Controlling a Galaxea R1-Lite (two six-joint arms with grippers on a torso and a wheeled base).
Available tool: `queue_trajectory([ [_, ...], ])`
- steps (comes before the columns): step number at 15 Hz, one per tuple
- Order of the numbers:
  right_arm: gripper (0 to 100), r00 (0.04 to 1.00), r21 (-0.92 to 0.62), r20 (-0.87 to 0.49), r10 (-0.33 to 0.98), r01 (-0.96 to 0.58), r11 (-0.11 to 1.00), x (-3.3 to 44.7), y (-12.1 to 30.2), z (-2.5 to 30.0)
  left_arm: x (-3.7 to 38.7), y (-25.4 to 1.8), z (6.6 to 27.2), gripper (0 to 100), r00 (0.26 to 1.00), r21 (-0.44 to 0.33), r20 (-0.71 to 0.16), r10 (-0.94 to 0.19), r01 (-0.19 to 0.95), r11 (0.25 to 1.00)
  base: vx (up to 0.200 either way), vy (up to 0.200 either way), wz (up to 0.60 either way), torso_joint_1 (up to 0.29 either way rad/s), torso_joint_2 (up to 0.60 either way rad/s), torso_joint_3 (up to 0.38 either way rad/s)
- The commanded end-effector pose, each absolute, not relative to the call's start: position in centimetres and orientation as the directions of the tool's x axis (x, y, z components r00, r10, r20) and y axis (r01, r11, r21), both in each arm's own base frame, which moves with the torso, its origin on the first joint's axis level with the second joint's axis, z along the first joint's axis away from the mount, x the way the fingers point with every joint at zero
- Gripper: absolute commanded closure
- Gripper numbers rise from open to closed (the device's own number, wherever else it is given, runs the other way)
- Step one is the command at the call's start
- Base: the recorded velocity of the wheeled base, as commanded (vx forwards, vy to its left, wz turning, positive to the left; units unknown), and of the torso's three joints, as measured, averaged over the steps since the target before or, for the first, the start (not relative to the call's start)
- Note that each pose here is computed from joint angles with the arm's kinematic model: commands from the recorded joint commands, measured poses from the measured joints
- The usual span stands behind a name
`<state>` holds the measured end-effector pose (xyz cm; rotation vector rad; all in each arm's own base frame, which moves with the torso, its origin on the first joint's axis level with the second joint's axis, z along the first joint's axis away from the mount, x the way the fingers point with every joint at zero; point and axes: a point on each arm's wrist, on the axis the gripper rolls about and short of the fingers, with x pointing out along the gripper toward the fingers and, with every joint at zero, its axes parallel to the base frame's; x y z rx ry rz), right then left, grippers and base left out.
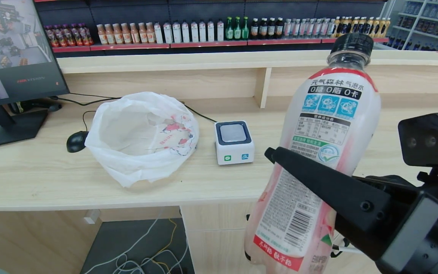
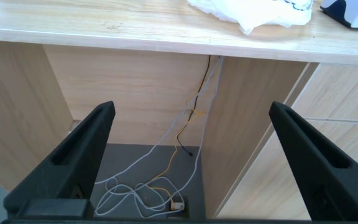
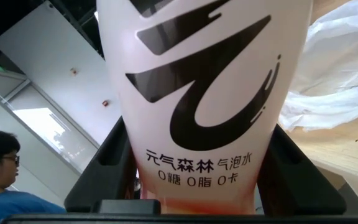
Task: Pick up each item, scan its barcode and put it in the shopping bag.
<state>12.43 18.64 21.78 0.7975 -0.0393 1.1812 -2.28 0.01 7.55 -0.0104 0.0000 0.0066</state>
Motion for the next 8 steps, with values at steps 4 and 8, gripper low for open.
queue_trajectory([
  [4,100,0.397,0.531,0.418,0.817,-0.836,0.135,12.49,18.85,21.65,-2.28,0.01,7.55,0,1.0,-0.011,0.0,0.008,-0.008,1.0,0.0,0.0,0.0,0.0,0.0,0.0],
  [8,100,0.396,0.529,0.42,0.817,-0.838,0.134,12.45,18.85,21.69,-2.28,0.01,7.55,0,1.0,-0.011,0.0,0.008,-0.008,1.0,0.0,0.0,0.0,0.0,0.0,0.0],
])
